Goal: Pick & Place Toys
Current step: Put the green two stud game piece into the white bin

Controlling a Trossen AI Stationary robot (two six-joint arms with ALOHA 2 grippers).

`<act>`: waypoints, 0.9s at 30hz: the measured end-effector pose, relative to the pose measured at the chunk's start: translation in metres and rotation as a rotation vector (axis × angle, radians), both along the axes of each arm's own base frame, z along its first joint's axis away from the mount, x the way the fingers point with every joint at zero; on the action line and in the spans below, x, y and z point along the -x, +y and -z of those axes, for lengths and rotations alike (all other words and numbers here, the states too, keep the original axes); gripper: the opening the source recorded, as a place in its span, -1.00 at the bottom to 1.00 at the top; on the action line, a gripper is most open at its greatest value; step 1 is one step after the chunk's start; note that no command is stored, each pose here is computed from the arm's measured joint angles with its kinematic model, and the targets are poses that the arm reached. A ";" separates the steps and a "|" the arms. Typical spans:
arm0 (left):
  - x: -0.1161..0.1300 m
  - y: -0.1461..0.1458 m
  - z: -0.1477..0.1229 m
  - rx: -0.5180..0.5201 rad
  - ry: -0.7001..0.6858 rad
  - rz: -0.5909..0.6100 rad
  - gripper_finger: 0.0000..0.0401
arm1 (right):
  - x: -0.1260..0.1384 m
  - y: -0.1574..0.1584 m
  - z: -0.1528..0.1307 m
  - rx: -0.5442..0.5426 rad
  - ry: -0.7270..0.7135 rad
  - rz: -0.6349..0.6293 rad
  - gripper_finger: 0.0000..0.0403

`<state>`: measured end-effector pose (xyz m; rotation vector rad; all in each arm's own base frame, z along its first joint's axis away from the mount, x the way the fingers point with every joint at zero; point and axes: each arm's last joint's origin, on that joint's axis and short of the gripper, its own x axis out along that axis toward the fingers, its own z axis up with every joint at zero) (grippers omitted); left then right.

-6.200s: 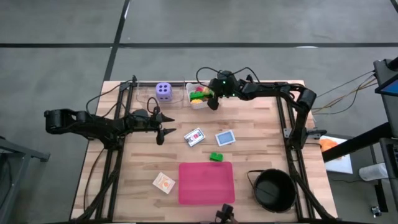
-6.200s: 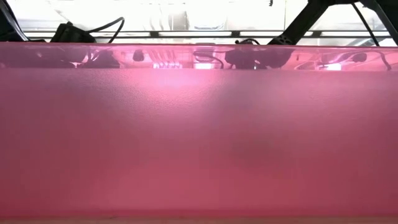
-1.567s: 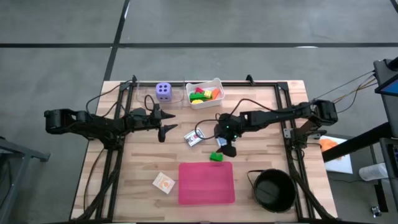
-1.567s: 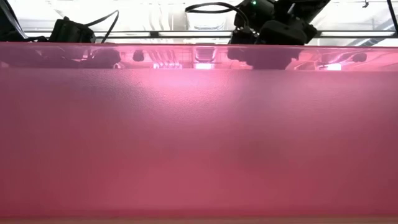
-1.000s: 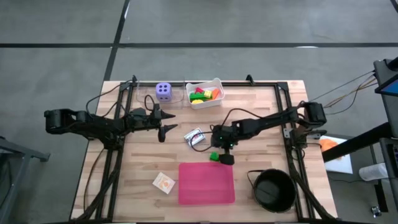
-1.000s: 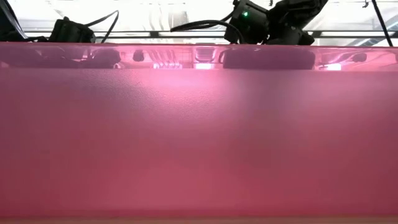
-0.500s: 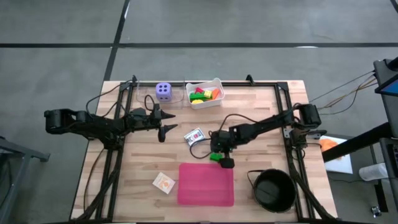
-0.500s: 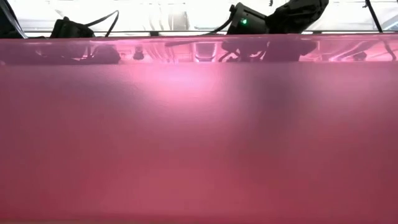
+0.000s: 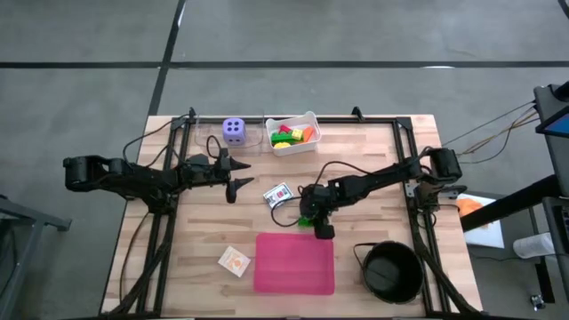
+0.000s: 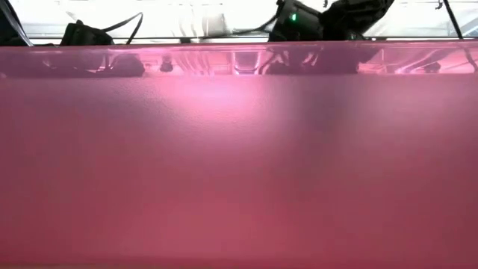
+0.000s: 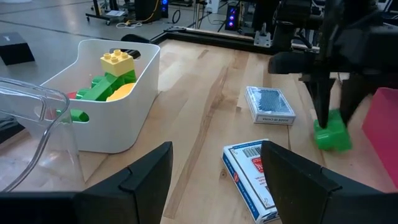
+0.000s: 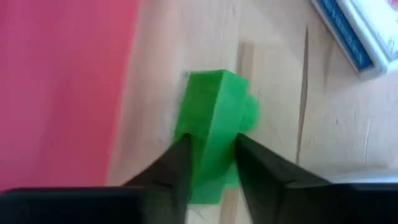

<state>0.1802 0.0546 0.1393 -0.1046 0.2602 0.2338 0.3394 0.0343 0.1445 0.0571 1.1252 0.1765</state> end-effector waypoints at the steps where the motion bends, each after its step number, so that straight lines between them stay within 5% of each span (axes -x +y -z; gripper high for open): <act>1: 0.000 0.000 0.000 0.000 0.000 0.000 0.22 | 0.000 0.000 0.001 0.002 0.006 -0.003 -0.53; 5: 0.000 0.000 0.000 0.000 0.000 0.000 0.22 | 0.002 0.000 0.001 0.009 0.033 -0.019 -0.85; 17: 0.000 0.000 0.000 0.001 0.000 0.000 0.22 | 0.008 -0.002 -0.030 0.060 -0.063 -0.035 -0.90; 27: 0.000 0.000 0.001 0.002 0.005 0.001 0.22 | -0.003 -0.007 -0.048 0.042 -0.402 -0.075 -0.91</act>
